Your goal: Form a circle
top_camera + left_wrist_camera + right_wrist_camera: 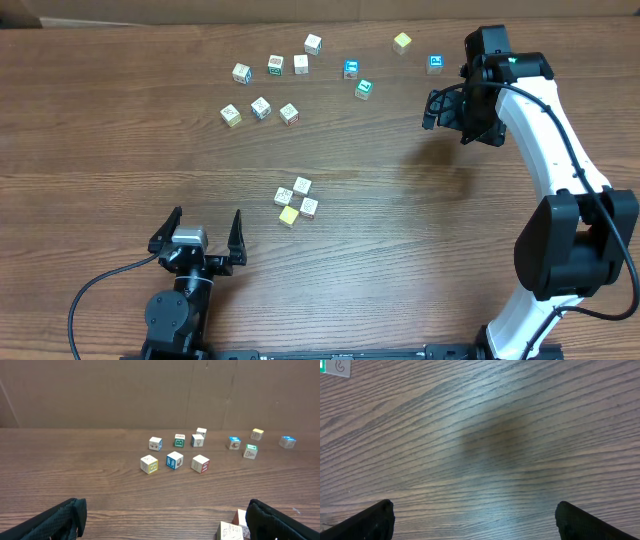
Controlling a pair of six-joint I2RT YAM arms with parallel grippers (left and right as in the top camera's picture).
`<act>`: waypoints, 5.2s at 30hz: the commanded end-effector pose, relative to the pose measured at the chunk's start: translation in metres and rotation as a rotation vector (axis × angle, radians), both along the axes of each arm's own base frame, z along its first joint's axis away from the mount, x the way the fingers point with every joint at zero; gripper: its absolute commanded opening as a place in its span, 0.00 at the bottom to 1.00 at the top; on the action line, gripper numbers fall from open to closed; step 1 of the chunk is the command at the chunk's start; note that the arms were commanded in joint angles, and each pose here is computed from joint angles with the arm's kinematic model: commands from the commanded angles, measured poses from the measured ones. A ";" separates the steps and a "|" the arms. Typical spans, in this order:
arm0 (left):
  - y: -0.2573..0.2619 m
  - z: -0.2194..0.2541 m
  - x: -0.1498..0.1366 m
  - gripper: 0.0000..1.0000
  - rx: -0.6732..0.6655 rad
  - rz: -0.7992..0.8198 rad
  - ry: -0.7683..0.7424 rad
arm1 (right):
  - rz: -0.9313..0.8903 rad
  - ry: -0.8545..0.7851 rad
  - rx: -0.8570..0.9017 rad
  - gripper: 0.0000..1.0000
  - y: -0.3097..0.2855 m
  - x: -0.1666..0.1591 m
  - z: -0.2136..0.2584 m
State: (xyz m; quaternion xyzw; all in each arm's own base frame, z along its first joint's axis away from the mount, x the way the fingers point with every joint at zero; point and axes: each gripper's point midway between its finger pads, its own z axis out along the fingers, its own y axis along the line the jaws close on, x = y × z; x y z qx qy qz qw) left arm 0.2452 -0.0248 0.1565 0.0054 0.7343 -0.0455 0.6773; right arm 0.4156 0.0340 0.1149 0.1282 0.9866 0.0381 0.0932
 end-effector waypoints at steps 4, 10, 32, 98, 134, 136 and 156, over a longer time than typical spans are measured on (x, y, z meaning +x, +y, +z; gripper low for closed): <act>0.000 0.001 0.000 1.00 0.024 -0.003 -0.010 | -0.009 -0.032 0.002 1.00 -0.002 0.003 0.011; 0.000 0.001 0.000 1.00 0.024 -0.003 -0.010 | -0.009 -0.032 0.002 1.00 -0.002 0.003 0.011; 0.000 0.001 0.000 1.00 0.024 -0.003 -0.010 | -0.015 -0.059 -0.016 1.00 -0.007 0.006 0.017; 0.000 0.001 0.000 1.00 0.024 -0.003 -0.010 | 0.007 -0.520 0.083 1.00 -0.002 -0.113 -0.087; 0.000 0.001 0.000 0.99 0.024 -0.003 -0.010 | 0.033 -0.858 0.121 1.00 0.000 -0.153 -0.063; 0.000 0.001 0.000 1.00 0.024 -0.003 -0.010 | 0.032 -0.853 0.121 1.00 0.000 -0.155 -0.064; 0.000 0.001 0.000 1.00 0.024 -0.003 -0.010 | 0.229 -1.053 0.019 1.00 0.006 -0.166 -0.017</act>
